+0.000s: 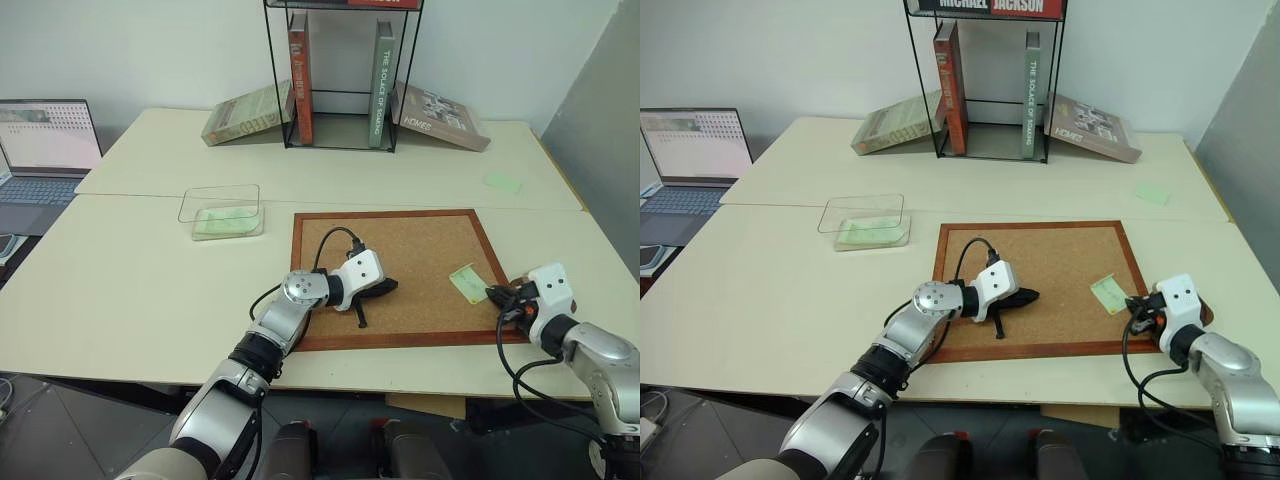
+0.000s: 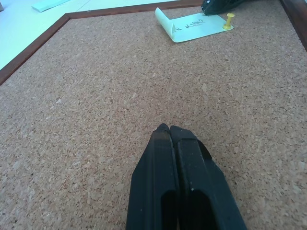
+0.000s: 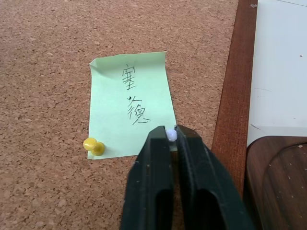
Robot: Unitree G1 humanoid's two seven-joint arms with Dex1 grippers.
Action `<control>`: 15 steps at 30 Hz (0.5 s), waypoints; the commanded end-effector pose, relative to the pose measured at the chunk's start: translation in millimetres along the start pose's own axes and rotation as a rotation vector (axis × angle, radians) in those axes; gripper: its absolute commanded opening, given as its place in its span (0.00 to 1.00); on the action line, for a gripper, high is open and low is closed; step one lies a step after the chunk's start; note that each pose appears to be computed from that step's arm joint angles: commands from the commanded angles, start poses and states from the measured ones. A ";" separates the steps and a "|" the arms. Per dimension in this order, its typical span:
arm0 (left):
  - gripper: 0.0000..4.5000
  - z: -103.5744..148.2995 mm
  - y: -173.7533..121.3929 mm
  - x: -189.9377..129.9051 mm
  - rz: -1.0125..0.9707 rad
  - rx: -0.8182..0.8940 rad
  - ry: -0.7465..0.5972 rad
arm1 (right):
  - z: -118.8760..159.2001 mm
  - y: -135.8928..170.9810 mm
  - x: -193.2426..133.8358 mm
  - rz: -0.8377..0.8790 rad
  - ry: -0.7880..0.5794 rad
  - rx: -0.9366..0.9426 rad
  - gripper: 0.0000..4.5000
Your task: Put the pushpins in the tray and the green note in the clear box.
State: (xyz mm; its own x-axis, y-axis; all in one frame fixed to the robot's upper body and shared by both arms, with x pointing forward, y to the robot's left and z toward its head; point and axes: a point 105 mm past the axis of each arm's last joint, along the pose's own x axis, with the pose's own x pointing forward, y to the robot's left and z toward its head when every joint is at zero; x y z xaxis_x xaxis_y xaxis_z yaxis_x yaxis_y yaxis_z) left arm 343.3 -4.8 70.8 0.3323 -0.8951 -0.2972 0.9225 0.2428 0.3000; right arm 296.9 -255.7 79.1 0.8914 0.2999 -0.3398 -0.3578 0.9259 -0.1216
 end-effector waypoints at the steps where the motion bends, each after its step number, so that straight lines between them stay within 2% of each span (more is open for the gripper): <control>1: 0.00 -17.3 -7.3 0.0 -0.025 -0.016 0.064 | 23.8 -6.1 -10.4 -0.019 -0.092 -0.033 0.01; 15: 0.00 -19.8 -10.3 2.7 -0.036 -0.016 0.071 | 41.2 -5.2 -18.4 -0.040 -0.199 -0.009 0.01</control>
State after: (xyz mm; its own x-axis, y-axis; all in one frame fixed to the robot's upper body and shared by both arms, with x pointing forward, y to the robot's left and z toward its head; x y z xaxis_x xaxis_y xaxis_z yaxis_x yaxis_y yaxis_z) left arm 343.1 -6.1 69.4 0.3275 -0.8963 -0.2989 0.9230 0.2360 0.3039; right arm 292.1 -254.4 102.6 0.9249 0.3081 -0.2228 -0.3376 0.9350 -0.1084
